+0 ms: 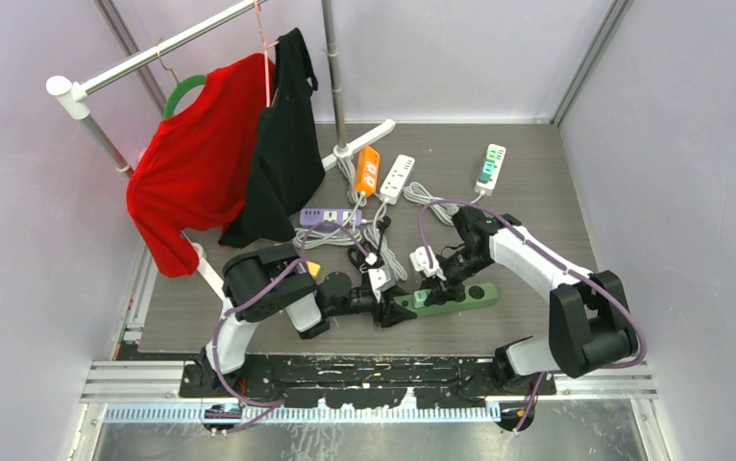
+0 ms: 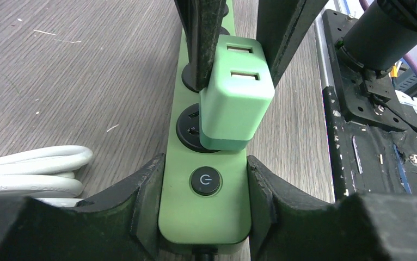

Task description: Pull the plug off the socket

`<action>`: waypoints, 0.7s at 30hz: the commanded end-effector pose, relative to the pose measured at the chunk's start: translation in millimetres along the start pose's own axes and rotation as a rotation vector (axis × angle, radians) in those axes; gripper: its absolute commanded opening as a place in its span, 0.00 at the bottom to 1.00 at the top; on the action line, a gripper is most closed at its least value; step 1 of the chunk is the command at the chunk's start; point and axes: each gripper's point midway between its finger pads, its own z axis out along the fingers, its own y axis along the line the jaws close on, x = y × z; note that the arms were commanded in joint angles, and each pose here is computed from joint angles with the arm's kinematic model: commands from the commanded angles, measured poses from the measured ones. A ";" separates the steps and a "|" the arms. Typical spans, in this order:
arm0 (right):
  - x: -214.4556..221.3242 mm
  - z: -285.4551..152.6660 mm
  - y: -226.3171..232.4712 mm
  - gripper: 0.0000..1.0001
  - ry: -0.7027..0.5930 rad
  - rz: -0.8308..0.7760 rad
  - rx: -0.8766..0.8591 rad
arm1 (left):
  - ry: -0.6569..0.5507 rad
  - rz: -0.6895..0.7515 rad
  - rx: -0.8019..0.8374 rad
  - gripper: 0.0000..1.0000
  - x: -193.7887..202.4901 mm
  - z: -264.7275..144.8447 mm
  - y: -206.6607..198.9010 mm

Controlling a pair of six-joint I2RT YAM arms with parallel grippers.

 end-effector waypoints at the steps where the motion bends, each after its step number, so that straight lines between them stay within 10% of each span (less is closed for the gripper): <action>1: -14.2 10.9 7.3 0.01 0.001 -0.054 -0.067 | 0.153 -0.125 -0.059 0.00 49.4 -20.2 11.2; 11: 26.1 -6.9 -51.0 0.01 0.219 0.044 0.234 | 0.151 -0.125 -0.061 0.00 49.0 -19.9 12.4; 21: 1.0 5.6 14.7 0.01 0.017 -0.124 -0.055 | 0.149 -0.129 -0.061 0.00 49.3 -20.7 13.1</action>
